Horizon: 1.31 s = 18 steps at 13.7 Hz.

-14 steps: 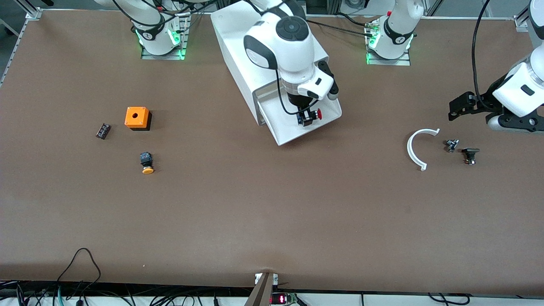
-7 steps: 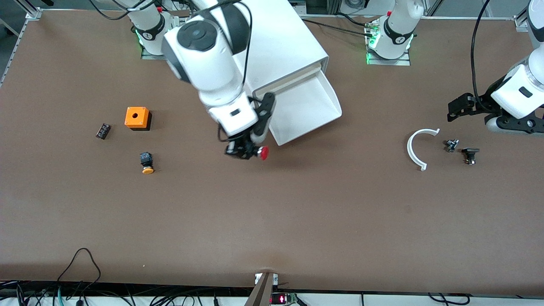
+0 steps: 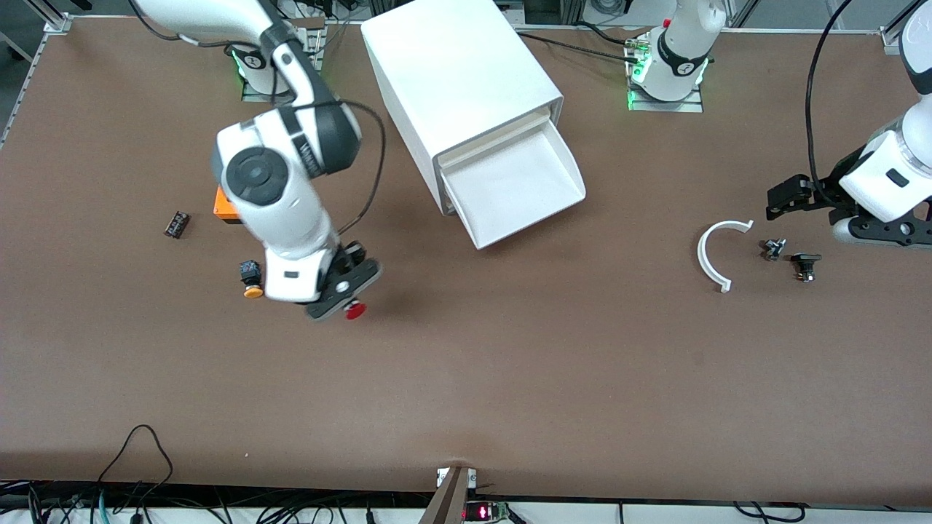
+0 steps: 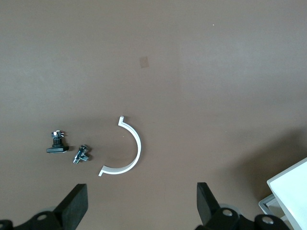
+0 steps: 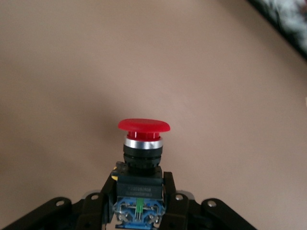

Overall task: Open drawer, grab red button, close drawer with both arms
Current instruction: 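Lift the red button out of the drawer with the right gripper, then set the red button beside the yellow button while the left gripper reaches the drawer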

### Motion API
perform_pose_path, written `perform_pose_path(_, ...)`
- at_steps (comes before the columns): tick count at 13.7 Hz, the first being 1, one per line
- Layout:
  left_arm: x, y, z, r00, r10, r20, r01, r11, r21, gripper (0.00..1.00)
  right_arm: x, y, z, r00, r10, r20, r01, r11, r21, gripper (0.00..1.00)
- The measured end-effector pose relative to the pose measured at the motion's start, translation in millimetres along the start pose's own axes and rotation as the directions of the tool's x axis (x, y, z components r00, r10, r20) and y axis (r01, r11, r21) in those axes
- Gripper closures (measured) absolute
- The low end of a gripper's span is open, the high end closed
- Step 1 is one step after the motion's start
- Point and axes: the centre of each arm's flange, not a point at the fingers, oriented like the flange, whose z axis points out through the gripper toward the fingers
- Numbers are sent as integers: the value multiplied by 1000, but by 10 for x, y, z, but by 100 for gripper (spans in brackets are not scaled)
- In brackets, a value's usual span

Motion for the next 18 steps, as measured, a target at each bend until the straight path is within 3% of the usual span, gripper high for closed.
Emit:
perform_pose_path(3, 18, -63, 7, 1000, -10, 0, 10, 1000, 0, 0, -316, 386, 392, 981, 174, 82, -175, 985, 8, 59)
perform_pose_path(6, 39, -36, 14, 1000, -5, 0, 5, 1000, 0, 0, -578, 248, 836, 943, 302, 143, -305, 952, 0, 59)
perform_pose_path(11, 92, 13, 9, 1000, 3, -23, -3, 1000, 1, 0, -1175, 75, 1715, 905, 407, 124, -410, 912, -2, 59)
perform_pose_path(16, 353, 508, 485, 997, 0, -74, -1, 1000, -20, 0, -1445, 164, 1924, 893, 433, 123, -436, 900, -6, 59)
perform_pose_path(18, 385, 890, 787, 994, -50, -93, 46, 998, -40, 0, -1424, 175, 1856, 886, 450, 112, -452, 892, -7, 46)
